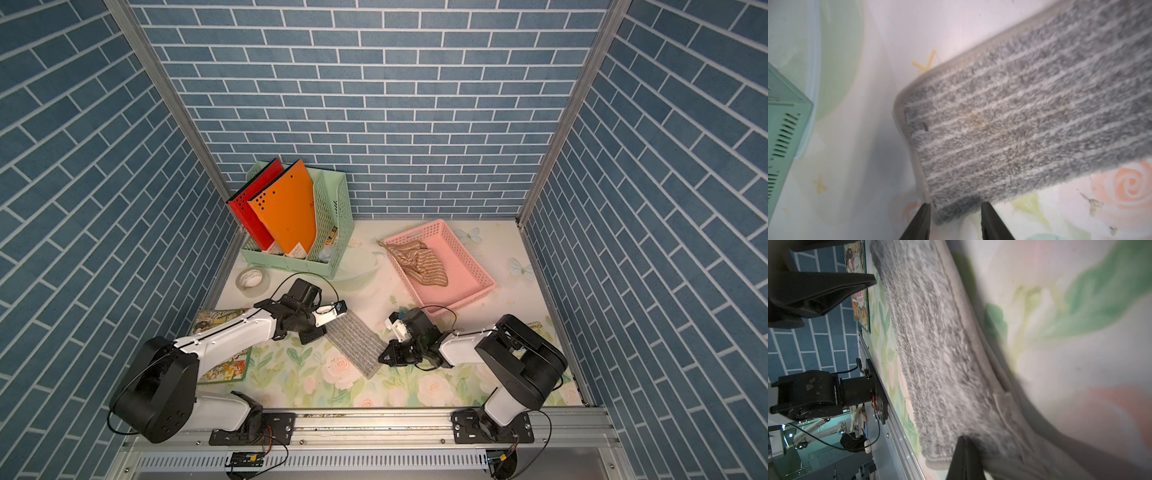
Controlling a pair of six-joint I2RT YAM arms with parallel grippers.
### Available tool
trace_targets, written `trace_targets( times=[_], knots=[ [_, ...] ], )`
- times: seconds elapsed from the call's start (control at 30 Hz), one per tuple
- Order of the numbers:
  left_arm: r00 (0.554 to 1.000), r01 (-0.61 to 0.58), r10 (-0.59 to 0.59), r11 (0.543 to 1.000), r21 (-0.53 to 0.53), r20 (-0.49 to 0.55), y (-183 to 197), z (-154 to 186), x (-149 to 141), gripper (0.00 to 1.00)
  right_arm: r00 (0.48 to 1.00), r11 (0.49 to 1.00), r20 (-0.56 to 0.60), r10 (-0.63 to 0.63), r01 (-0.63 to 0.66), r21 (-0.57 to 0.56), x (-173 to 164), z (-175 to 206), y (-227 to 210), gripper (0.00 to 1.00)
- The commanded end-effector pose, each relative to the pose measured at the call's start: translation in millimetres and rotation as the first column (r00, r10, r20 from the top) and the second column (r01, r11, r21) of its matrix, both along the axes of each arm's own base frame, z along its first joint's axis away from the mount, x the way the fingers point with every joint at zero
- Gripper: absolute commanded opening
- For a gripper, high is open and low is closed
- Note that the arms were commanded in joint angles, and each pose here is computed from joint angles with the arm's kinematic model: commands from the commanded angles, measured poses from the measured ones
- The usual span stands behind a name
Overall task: Fold the square dishcloth
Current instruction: Adjust the cleaning item at the center of the board.
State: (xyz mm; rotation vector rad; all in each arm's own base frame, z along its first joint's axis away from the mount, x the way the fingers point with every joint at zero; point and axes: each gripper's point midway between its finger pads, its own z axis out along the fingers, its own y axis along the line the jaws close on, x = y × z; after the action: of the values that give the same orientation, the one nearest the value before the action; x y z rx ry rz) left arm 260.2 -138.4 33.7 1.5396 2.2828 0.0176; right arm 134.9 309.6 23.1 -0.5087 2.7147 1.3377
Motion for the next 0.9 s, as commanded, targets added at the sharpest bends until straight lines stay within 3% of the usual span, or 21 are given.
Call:
trace_targets(
  times=[0.0,0.27,0.37,0.5,0.6,0.73,0.8,0.87],
  knots=[
    [0.999,-0.027,0.025,0.999,0.046,0.044,7,-7,14,0.44,1.000,1.000,0.001,0.026,-0.026,-0.004,-23,-3,9,0.02],
    [0.989,-0.055,0.051,0.998,0.029,0.140,-12,-7,61,0.42,0.994,0.993,0.018,0.104,-0.104,0.050,-58,16,49,0.06],
    [0.982,-0.058,0.051,0.998,0.034,0.179,-14,0,74,0.42,0.985,0.990,0.118,0.125,-0.132,0.052,-52,43,48,0.15],
    [0.975,-0.043,0.038,0.999,0.017,0.217,-15,24,78,0.42,0.923,0.984,0.341,0.180,-0.165,-0.075,-31,69,32,0.34],
    [0.986,-0.017,0.018,1.000,-0.010,0.167,-19,39,66,0.44,0.831,0.964,0.494,0.257,-0.184,-0.192,-17,75,17,0.43],
    [1.000,0.003,-0.003,0.996,-0.093,0.001,-30,44,37,0.45,0.663,0.916,0.633,0.399,-0.255,-0.311,-17,72,8,0.49],
    [0.998,-0.001,-0.006,0.992,-0.125,-0.060,-36,38,25,0.45,0.547,0.883,0.694,0.469,-0.283,-0.374,-19,75,12,0.50],
    [0.996,-0.003,-0.008,0.991,-0.135,-0.087,-40,30,18,0.44,0.389,0.829,0.734,0.556,-0.319,-0.459,-26,77,15,0.50]
  ],
)
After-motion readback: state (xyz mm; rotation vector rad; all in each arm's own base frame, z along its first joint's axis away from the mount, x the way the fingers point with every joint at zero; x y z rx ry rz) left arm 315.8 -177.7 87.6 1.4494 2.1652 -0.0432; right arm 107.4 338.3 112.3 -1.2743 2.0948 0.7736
